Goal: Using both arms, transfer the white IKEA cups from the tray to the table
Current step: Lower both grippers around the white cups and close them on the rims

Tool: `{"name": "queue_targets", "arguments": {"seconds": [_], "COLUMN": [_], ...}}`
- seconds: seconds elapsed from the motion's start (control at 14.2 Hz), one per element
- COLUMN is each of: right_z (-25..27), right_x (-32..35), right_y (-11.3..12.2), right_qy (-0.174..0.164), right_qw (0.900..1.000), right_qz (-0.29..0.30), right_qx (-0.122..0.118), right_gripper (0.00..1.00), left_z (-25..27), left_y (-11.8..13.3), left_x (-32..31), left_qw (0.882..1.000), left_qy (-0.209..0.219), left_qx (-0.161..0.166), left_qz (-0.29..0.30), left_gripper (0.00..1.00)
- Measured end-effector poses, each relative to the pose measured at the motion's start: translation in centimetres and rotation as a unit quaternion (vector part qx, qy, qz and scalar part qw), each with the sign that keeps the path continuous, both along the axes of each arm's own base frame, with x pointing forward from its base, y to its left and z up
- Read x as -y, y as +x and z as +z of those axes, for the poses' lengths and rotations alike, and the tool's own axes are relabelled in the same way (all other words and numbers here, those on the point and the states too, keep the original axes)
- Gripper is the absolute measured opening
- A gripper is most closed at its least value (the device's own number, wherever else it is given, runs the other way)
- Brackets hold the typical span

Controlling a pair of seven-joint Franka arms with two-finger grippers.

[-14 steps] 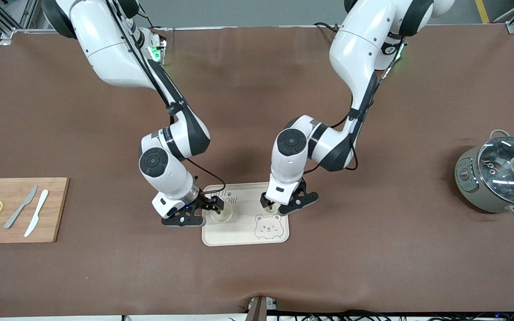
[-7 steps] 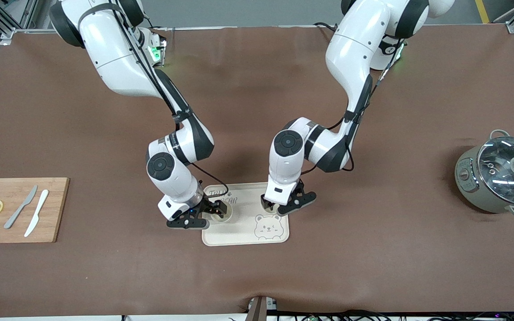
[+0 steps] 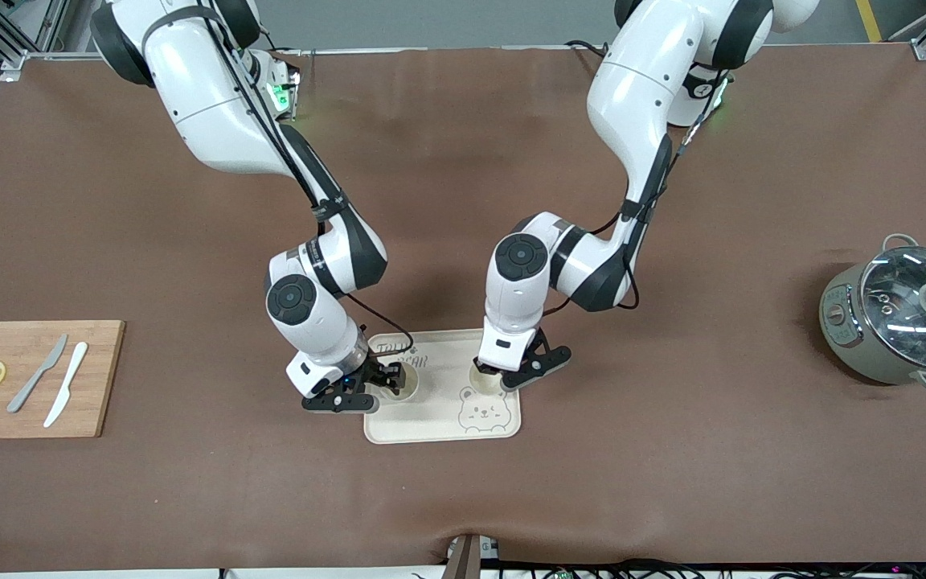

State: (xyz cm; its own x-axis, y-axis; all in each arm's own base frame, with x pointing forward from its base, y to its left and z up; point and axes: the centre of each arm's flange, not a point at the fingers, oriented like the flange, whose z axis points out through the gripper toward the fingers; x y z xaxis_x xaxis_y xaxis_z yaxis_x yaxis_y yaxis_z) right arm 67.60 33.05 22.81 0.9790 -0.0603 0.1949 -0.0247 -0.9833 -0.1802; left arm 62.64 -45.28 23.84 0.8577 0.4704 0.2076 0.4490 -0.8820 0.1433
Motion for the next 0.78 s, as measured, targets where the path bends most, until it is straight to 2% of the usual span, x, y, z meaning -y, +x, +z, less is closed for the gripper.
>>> {"name": "queue_targets", "arguments": {"seconds": [0.35, 0.49, 0.78], "right_z": [-0.3, -0.2, -0.2], "right_x": [0.0, -0.1, -0.1], "right_y": [0.0, 0.0, 0.0], "right_qy": [0.000, 0.000, 0.000], "right_qw": [1.000, 1.000, 1.000], "right_qz": [-0.001, -0.002, -0.002], "right_qx": [-0.002, -0.001, -0.001], "right_gripper": [0.09, 0.04, 0.04], "left_z": [2.1, 3.5, 6.0], "left_y": [0.8, 1.8, 3.7], "left_x": [-0.3, -1.7, -5.3], "left_qw": [1.000, 0.999, 0.999], "left_qy": [-0.011, -0.009, 0.001], "left_qx": [0.011, 0.009, 0.002], "left_qz": [0.020, 0.032, 0.036], "left_gripper": [0.03, 0.03, 0.03]}}
